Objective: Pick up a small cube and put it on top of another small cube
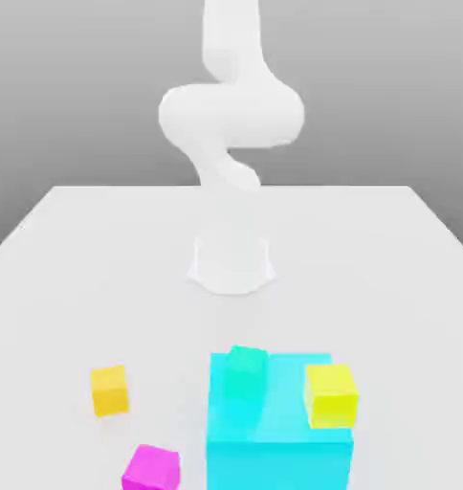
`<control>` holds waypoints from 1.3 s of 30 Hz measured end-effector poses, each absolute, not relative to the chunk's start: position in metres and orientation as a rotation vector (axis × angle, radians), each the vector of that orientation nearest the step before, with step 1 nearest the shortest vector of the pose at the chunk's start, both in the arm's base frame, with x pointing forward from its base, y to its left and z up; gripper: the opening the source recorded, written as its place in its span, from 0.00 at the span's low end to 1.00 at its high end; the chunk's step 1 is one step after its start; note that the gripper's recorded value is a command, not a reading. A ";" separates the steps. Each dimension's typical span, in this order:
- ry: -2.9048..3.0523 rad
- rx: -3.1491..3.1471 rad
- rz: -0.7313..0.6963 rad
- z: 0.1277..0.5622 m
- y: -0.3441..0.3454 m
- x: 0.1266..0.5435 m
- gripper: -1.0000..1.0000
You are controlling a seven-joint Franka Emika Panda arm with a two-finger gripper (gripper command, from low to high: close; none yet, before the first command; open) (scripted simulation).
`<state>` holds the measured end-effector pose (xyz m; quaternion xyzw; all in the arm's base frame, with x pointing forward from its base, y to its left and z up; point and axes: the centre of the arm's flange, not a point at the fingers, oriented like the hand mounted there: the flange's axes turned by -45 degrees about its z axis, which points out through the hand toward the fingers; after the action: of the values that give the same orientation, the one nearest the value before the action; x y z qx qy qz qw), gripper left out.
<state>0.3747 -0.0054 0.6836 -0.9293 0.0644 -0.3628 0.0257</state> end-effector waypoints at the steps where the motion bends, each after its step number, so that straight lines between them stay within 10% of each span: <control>1: 0.276 -2.864 -1.079 0.671 -0.008 0.386 0.50; 18: 1.468 -2.538 -0.441 0.438 -0.052 0.507 0.50; 37: 2.502 -1.899 -0.001 0.152 -0.093 0.498 0.50; 38: 2.504 -1.897 -0.001 0.139 -0.093 0.498 0.00; 39: 2.504 -1.897 -0.001 0.139 -0.093 0.498 0.00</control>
<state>0.4978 -0.0935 0.1388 -0.6040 0.7970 -0.0002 0.0000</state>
